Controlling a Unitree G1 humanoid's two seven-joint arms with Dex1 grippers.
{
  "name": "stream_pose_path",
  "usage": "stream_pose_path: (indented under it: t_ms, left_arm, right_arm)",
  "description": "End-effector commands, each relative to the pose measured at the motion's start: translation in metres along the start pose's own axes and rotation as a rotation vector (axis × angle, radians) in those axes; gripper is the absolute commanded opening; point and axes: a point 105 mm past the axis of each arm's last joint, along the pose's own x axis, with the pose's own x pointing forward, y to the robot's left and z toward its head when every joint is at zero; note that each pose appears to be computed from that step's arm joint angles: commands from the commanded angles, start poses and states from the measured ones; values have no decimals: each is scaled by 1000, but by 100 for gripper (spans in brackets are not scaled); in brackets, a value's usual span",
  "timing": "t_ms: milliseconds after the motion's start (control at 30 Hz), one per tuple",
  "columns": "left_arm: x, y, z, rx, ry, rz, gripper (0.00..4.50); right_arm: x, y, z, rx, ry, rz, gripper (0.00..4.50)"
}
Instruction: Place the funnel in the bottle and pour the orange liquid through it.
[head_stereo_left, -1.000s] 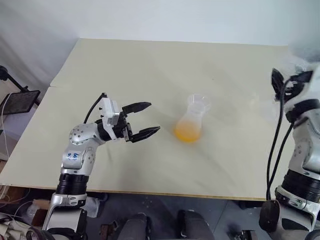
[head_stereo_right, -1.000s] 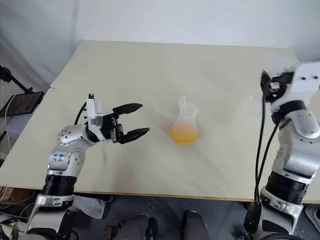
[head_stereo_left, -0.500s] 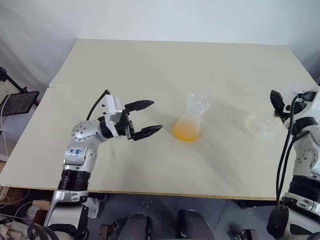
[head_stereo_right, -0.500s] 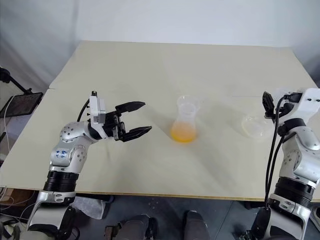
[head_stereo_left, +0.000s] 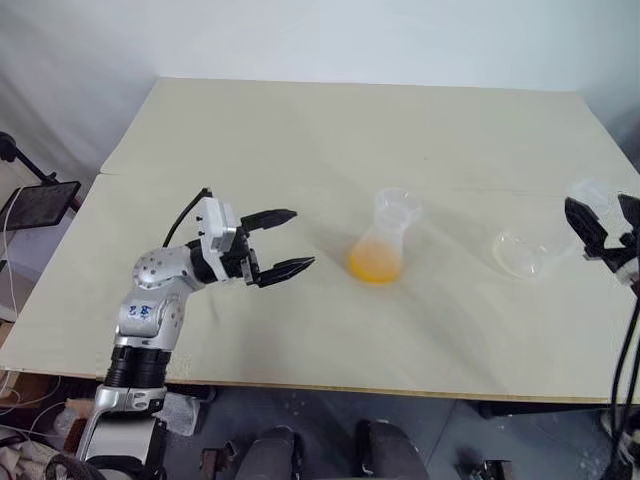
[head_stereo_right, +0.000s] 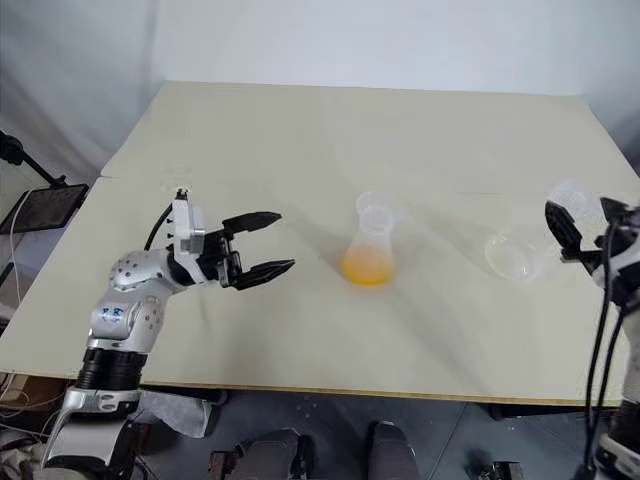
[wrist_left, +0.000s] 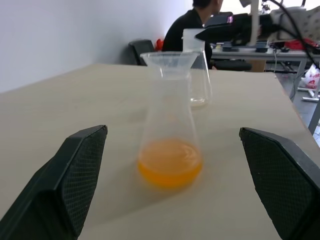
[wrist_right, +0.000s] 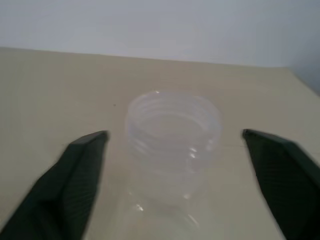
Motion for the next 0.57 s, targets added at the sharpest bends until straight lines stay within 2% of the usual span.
stream_pose_path:
  t_ms: [33,100,167,233,333,400,567]
  left_arm:
    - [-16,0,3,19,22,18,450]
    - [-25,1,2,-4,30,36,450]
    - [-36,-3,-1,-9,75,21,450]
    - [-45,-9,-5,6,119,15,450]
    - [-53,-15,-8,43,160,35,450]
    - [-56,-17,-10,74,182,44,450]
    - [-68,-18,-17,119,262,69,450]
  right_arm:
    - [-29,9,0,-107,47,146,446]
    - [-46,22,-13,-165,89,266,446]
    - [-63,56,-24,-191,141,481,446]
    - [-69,88,-20,-185,113,639,446]
    - [-78,119,-20,-205,111,812,446]
    - [-80,127,-21,-234,99,855,446]
    - [-80,121,-31,-220,101,842,446]
